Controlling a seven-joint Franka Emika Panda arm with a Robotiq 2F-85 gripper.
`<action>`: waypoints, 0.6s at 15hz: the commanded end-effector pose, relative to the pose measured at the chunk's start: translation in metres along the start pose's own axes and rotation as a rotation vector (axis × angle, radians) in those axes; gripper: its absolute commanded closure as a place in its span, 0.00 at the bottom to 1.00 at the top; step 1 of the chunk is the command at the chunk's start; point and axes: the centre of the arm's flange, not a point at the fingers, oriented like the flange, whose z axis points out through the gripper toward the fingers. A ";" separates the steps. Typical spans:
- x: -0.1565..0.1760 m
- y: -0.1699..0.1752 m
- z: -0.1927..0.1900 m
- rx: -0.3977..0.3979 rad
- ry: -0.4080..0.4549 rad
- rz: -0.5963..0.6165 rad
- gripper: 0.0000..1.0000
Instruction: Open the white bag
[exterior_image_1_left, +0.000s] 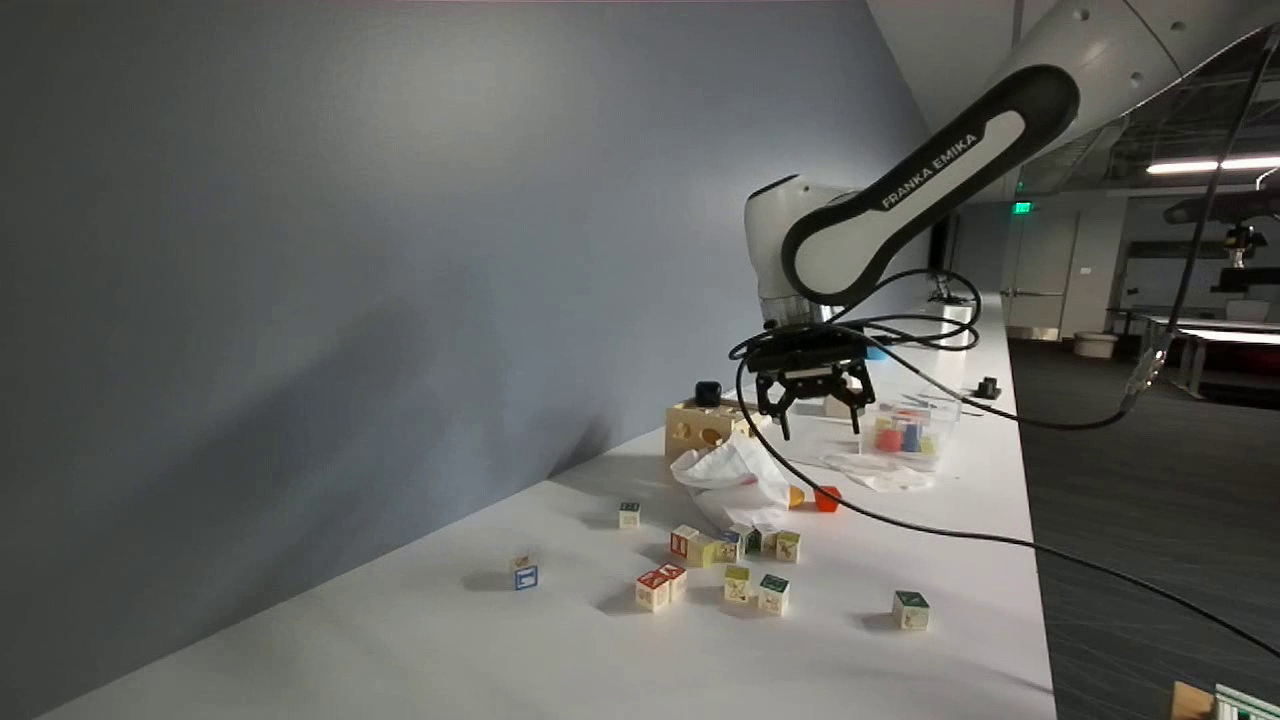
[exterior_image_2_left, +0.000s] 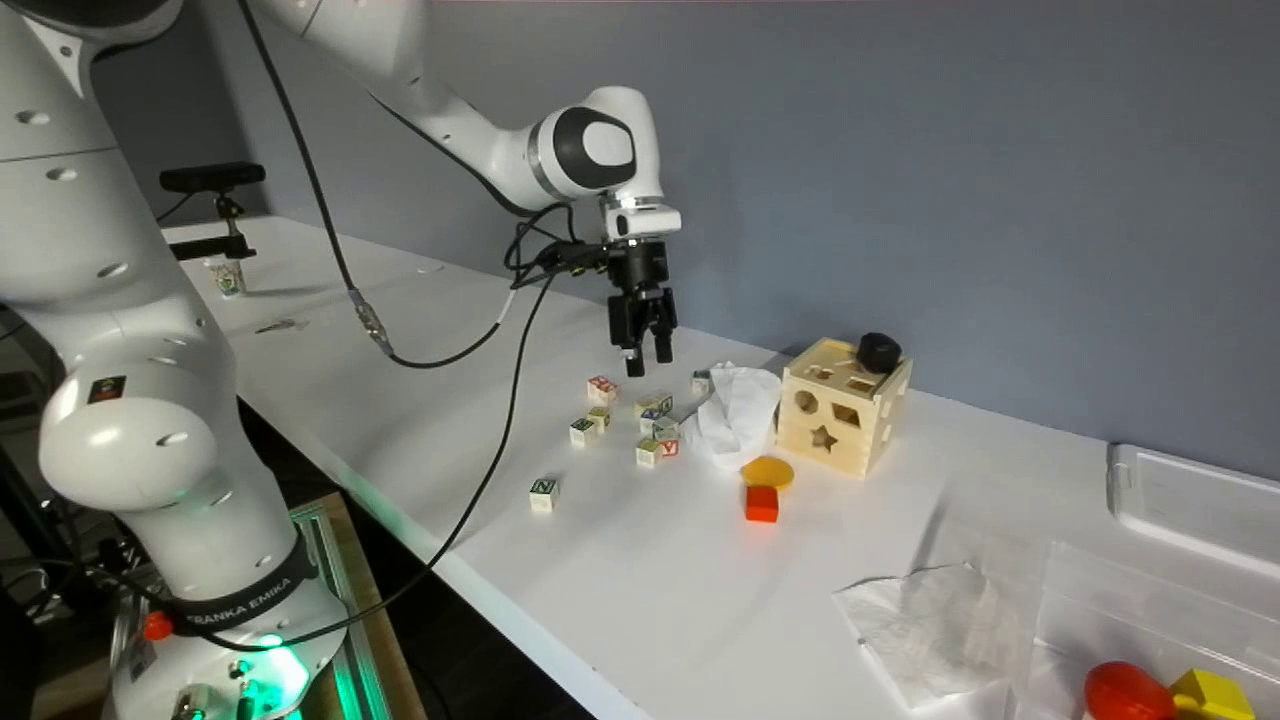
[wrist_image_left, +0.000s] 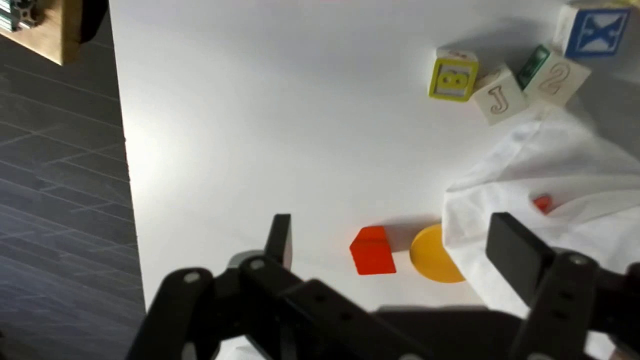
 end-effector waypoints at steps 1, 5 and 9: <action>0.025 -0.009 0.020 -0.009 0.035 0.140 0.00; 0.030 -0.004 0.026 0.015 0.029 0.159 0.00; 0.035 -0.013 0.033 0.028 0.031 0.180 0.00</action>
